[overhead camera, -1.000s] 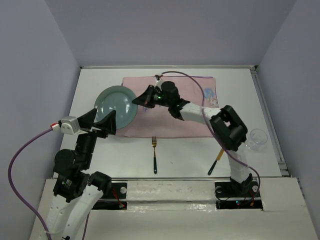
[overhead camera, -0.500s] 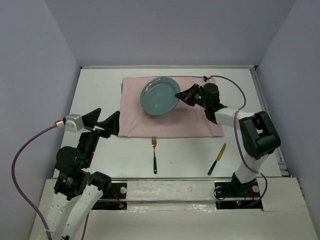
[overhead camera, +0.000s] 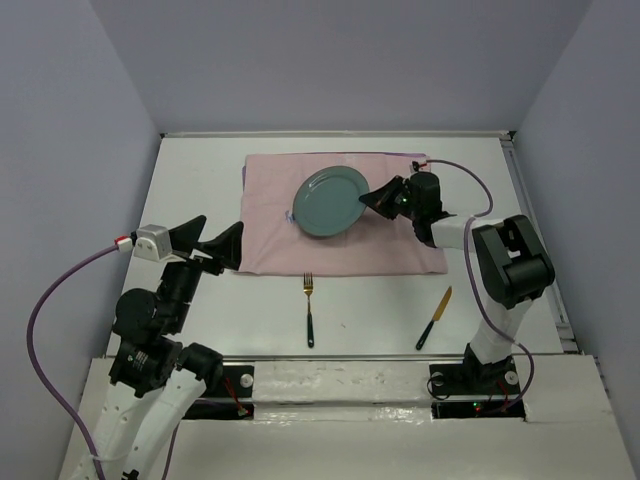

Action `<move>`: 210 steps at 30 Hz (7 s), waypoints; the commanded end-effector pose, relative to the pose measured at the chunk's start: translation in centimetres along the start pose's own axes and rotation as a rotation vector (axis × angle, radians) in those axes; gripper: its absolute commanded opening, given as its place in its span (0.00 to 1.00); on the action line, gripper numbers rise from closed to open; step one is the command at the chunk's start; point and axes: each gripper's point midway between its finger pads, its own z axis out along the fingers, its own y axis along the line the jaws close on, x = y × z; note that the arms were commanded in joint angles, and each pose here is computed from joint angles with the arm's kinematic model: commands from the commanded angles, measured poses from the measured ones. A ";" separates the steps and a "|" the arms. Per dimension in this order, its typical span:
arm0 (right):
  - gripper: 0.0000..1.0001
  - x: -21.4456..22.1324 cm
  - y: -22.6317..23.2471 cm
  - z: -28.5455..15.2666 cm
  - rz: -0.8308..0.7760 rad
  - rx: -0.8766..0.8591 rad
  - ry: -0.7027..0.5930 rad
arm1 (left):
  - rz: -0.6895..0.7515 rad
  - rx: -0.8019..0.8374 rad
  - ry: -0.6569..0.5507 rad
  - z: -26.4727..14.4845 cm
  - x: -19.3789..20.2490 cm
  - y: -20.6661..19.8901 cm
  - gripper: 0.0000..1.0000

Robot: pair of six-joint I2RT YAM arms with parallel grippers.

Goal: Set the dinner table for one person

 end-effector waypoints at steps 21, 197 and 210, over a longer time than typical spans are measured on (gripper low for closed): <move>0.40 0.1 -4.0 -1.2 -0.063 0.084 -0.005 | -0.002 0.029 -0.014 0.4 -0.4 -0.6 0.99; 0.00 21.9 11.9 -3.6 -0.813 0.375 0.048 | -0.036 0.076 -0.019 -1.6 -1.4 -2.2 0.99; 0.00 14.8 12.7 10.3 -0.750 0.324 -0.003 | -0.035 -0.002 -0.003 -1.5 -0.9 -0.8 0.99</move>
